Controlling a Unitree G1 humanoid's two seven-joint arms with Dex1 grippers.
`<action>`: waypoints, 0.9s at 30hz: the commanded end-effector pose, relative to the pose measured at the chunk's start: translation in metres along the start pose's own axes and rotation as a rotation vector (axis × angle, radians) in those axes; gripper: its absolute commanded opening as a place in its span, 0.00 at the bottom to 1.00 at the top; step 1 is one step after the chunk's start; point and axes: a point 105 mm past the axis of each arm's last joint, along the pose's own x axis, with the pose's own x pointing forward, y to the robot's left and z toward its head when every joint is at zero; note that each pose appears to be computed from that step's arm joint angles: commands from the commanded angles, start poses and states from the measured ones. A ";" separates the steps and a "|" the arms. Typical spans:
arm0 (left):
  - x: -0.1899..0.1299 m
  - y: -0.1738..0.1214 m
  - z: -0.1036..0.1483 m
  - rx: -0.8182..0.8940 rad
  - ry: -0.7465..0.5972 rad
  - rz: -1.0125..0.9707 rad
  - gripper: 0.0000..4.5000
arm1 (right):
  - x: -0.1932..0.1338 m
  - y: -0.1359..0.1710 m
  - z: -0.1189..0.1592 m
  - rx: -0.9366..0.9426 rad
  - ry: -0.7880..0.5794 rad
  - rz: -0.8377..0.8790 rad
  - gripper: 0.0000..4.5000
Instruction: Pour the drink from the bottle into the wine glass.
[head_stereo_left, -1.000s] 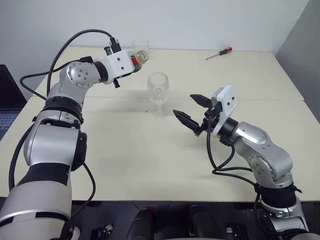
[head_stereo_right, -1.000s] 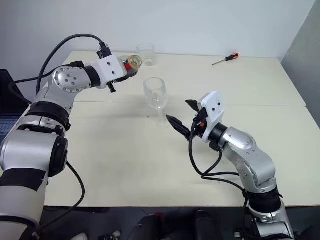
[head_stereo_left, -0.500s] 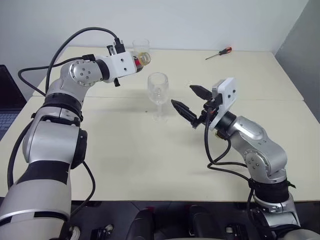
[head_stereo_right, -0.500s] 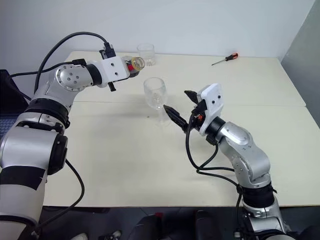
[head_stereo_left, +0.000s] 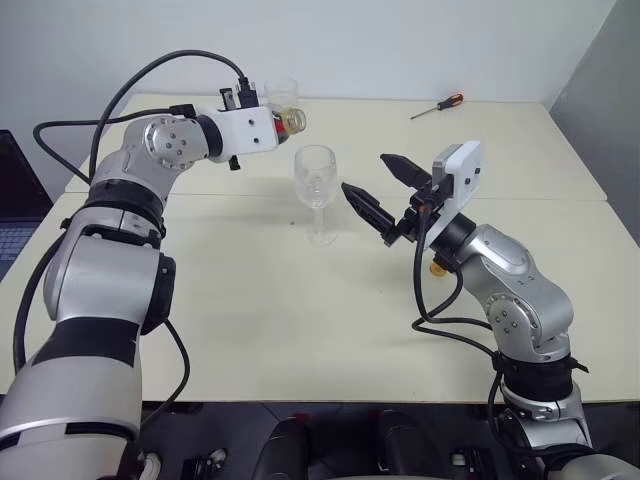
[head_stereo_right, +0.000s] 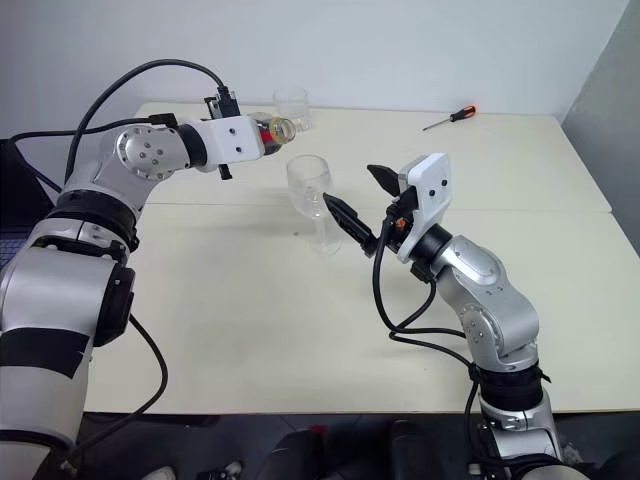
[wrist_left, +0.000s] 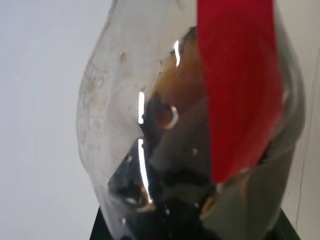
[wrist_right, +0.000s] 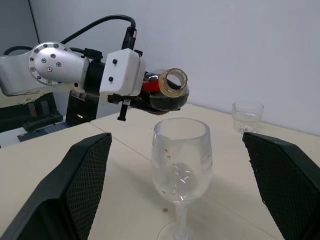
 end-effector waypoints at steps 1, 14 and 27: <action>-0.003 0.026 0.015 0.060 -0.035 0.073 0.26 | 0.000 0.003 0.012 -0.026 -0.049 0.012 1.00; -0.001 0.027 0.018 0.169 -0.014 0.063 0.26 | -0.001 0.003 0.010 -0.029 -0.044 0.009 1.00; -0.001 0.028 0.018 0.284 0.005 0.049 0.26 | -0.002 0.003 0.007 -0.024 -0.043 0.002 1.00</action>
